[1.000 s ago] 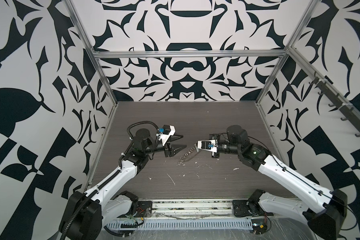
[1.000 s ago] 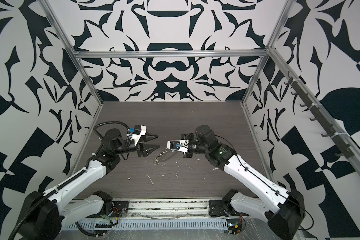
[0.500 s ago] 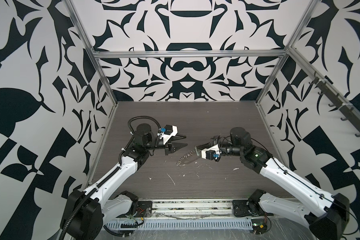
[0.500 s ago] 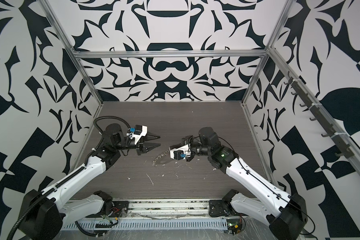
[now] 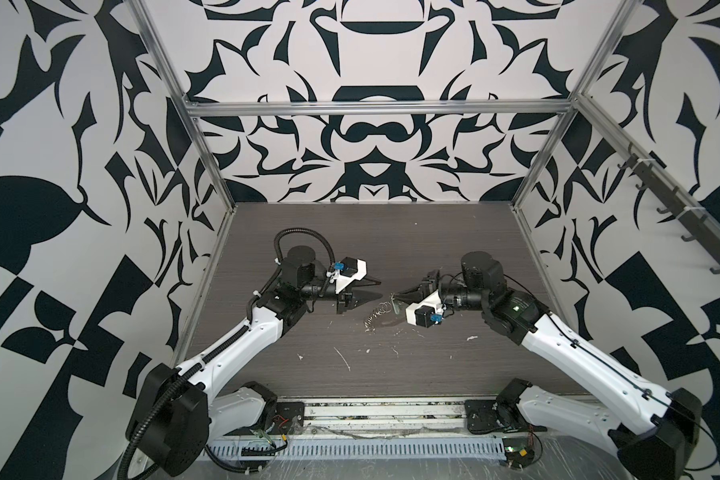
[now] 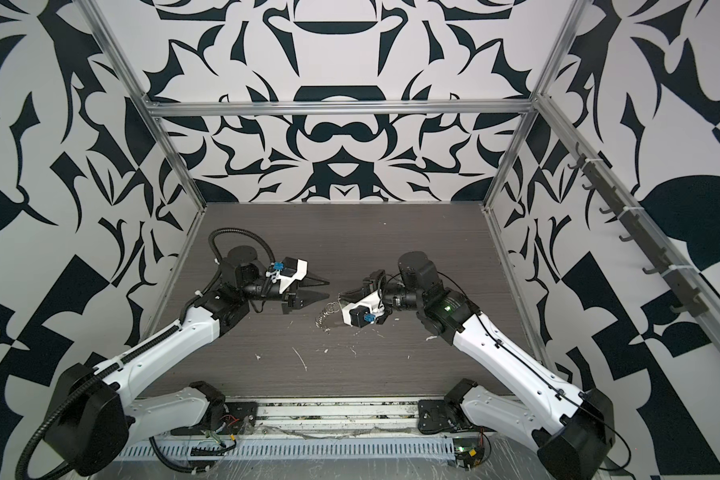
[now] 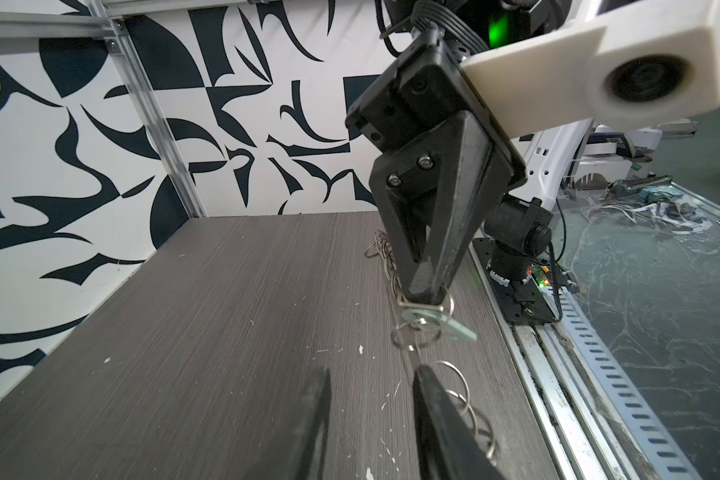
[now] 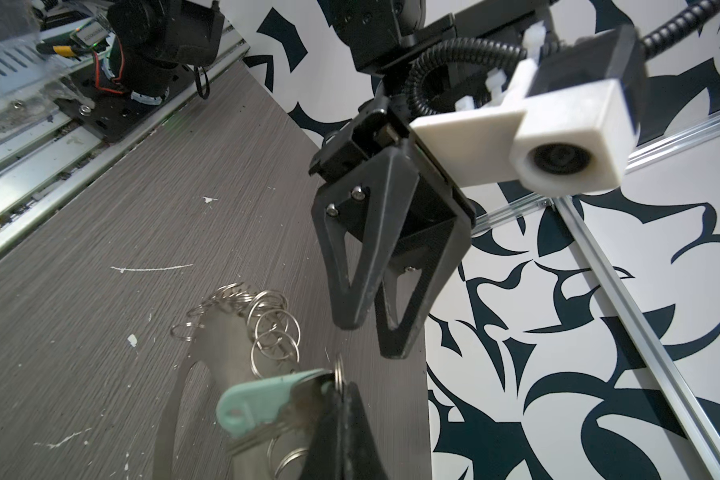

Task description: Remove the keys from the keyring

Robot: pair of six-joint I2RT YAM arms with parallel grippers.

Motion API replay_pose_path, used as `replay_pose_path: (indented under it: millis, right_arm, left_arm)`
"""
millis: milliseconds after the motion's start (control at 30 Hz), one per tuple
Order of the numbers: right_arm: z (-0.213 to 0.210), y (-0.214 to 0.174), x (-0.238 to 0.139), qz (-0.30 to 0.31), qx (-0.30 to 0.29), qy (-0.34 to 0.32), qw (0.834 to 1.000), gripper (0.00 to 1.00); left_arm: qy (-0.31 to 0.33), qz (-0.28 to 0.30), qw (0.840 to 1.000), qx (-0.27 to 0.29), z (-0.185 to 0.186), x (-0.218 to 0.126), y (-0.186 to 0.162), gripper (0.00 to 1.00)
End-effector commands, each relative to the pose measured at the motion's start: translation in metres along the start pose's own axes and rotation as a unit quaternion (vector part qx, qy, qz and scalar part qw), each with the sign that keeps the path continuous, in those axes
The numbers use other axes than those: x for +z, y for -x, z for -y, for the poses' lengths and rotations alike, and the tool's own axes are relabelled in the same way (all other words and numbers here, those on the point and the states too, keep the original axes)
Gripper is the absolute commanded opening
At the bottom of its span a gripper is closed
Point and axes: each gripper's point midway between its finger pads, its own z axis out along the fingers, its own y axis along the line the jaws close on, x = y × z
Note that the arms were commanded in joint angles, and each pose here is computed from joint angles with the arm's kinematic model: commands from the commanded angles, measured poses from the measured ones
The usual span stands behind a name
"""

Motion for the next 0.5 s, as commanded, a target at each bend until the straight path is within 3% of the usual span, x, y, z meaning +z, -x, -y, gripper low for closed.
replay_pose_path:
  millis: [0,467]
  right_arm:
    - [0.020,0.020,-0.007,0.028,-0.033,-0.018,0.999,0.00]
    - [0.030,0.030,-0.007,0.052,-0.029,-0.025,0.998,0.00]
  left_arm:
    - [-0.013,0.000,1.000,0.017,0.003,0.006,0.006,0.36]
    - [-0.029,-0.005,0.999,0.019,0.013,0.023,0.004,0.37]
